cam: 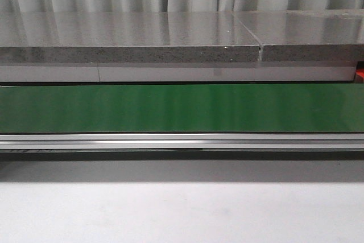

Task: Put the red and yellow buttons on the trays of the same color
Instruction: 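Move the left gripper down over the last red button on the table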

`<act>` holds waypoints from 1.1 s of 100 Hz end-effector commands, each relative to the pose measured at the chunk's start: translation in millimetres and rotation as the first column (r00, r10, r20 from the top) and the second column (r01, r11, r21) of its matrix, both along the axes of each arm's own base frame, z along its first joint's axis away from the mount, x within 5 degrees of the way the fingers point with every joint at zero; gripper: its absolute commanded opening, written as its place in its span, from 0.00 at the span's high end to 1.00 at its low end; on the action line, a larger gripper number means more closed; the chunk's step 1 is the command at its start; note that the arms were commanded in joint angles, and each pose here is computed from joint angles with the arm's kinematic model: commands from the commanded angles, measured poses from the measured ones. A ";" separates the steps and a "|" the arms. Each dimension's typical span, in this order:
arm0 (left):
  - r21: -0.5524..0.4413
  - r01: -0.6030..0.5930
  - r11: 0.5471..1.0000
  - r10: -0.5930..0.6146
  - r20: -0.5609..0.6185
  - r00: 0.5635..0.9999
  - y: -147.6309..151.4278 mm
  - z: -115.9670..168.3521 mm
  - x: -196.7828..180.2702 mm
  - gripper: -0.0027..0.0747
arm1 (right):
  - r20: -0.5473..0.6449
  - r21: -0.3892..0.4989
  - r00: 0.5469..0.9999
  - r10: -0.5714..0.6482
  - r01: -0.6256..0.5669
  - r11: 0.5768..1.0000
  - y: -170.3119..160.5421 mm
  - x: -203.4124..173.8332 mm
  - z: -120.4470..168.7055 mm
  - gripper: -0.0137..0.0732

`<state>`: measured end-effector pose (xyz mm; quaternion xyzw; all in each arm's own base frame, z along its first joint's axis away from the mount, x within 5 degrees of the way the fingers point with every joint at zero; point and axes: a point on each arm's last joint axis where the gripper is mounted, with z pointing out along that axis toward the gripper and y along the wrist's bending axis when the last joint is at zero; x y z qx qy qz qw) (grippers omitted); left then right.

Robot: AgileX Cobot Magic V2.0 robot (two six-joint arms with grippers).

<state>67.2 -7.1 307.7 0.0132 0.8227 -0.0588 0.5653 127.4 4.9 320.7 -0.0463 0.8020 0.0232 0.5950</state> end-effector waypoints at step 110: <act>-0.037 -0.527 0.849 0.466 -0.416 0.781 84.5 -13.1 282.2 0.16 | 0.085 -0.004 0.996 -0.027 0.028 1.000 -2.4 0.3 14.0 0.92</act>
